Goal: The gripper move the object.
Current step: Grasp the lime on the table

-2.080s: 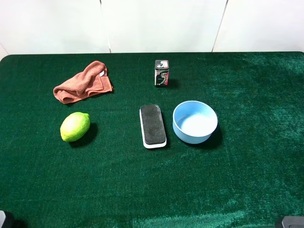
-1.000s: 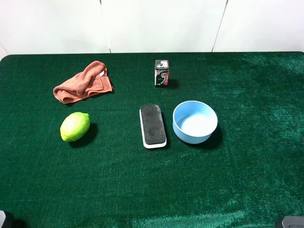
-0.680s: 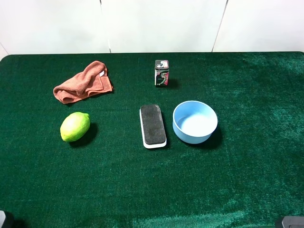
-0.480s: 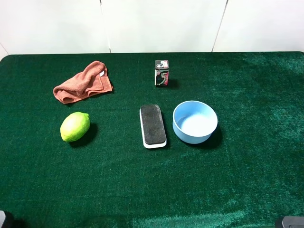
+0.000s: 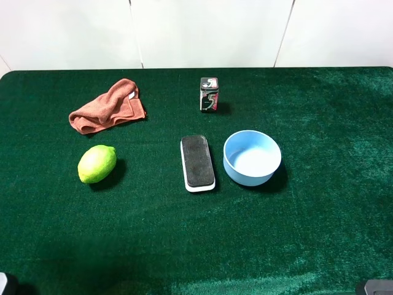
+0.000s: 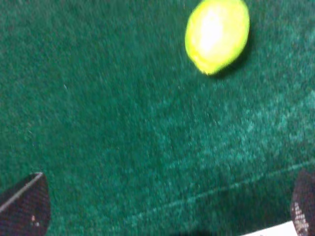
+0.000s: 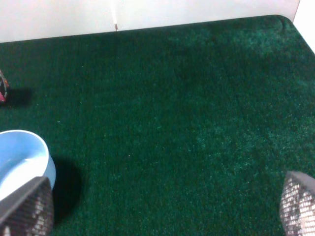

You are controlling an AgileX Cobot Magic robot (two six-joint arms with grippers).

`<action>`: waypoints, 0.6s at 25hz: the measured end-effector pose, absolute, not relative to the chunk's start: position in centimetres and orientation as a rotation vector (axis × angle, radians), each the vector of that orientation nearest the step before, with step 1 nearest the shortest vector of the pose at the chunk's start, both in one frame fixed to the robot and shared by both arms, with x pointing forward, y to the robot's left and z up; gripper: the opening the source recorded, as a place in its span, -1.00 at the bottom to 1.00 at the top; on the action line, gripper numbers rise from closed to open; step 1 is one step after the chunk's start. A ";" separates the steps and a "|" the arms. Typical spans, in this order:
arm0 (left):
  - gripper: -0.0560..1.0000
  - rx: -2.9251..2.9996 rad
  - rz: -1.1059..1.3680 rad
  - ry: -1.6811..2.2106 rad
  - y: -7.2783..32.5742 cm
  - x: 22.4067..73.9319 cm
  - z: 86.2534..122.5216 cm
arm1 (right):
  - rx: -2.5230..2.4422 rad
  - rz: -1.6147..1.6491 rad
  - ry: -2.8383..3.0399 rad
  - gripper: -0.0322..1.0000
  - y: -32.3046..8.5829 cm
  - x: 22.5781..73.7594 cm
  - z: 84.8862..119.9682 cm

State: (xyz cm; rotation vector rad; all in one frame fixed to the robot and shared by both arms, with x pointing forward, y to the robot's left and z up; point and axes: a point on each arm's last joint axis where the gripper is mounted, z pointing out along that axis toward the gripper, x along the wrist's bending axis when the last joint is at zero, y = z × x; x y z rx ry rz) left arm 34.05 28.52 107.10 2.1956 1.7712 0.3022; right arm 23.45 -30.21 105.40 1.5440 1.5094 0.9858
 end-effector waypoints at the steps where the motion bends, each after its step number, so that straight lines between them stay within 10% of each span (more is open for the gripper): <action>1: 0.99 2.211 0.279 1.781 28.5 34.5 106.8 | 1.544 0.986 1.509 0.40 -30.2 23.4 105.4; 15: 0.99 2.310 0.104 1.841 27.8 39.7 103.4 | 1.544 0.986 1.509 0.40 -30.2 23.4 105.4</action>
